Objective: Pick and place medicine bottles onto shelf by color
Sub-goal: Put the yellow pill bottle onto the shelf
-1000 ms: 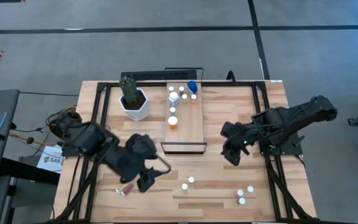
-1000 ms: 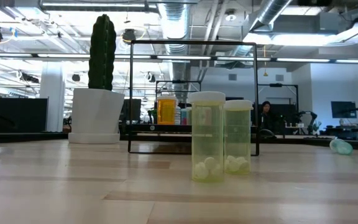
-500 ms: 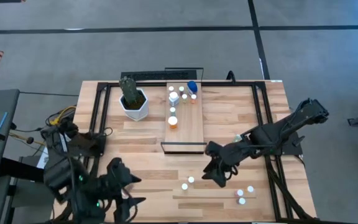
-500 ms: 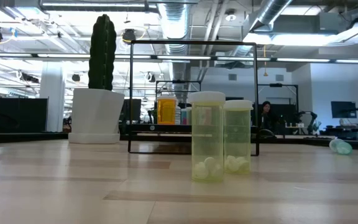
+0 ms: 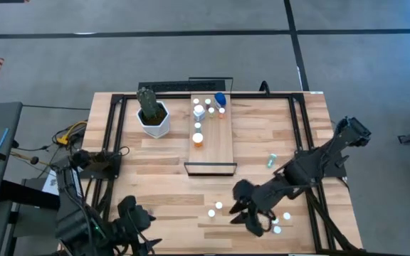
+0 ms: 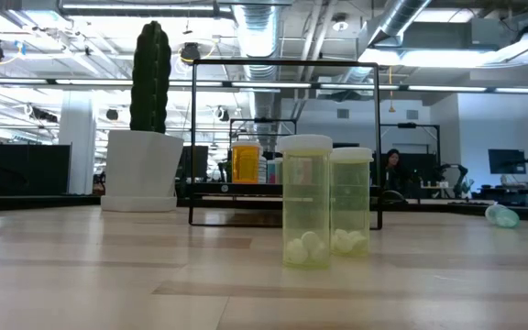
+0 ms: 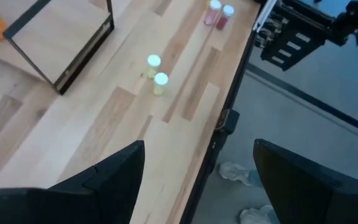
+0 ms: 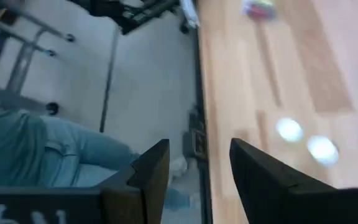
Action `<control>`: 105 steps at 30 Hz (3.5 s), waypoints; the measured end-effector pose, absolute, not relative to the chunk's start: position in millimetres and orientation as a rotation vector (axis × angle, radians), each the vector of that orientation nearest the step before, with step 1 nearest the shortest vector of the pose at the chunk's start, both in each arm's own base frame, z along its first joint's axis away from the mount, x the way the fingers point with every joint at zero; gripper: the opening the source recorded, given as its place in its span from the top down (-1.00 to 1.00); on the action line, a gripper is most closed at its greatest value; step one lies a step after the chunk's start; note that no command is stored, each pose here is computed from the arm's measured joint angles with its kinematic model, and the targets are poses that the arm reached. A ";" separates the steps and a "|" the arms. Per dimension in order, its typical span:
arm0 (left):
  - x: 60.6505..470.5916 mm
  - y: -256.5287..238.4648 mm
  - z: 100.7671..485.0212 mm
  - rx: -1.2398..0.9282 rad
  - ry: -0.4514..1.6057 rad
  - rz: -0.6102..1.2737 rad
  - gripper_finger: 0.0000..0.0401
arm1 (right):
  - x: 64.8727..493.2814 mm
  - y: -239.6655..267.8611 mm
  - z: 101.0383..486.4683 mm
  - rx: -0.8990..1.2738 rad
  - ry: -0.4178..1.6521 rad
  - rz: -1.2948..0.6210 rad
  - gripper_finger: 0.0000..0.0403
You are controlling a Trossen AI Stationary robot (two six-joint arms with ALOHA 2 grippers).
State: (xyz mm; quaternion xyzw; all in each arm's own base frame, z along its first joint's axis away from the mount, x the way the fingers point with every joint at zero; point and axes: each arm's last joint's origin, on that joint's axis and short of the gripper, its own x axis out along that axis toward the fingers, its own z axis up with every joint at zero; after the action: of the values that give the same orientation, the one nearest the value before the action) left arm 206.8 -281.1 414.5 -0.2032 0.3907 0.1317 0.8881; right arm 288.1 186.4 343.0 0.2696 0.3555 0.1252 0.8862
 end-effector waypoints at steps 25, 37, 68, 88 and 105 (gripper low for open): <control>206.9 -286.4 397.9 -0.441 0.769 0.360 -0.43 | 344.3 184.7 231.3 -0.110 0.995 0.274 0.05; 207.3 -285.8 398.5 -0.459 0.741 0.377 -0.43 | 352.1 175.5 229.1 0.030 1.010 0.217 0.05; 223.9 -272.5 398.8 -0.453 0.735 0.420 -0.43 | 363.4 166.5 194.6 -0.032 1.114 0.154 -0.12; 223.9 -272.5 398.7 -0.444 0.738 0.417 -0.43 | 365.5 163.9 193.8 -0.022 1.110 0.150 -0.12; 223.9 -272.6 398.8 -0.446 0.740 0.416 -0.43 | 368.9 154.7 193.5 -0.011 1.117 0.127 -0.06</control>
State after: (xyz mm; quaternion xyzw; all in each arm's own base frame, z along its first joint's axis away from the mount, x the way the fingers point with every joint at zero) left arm 223.9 -272.6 398.8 -0.2145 0.3559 0.2003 0.8873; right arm 368.9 154.7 193.5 -0.0051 0.5294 0.0601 0.8462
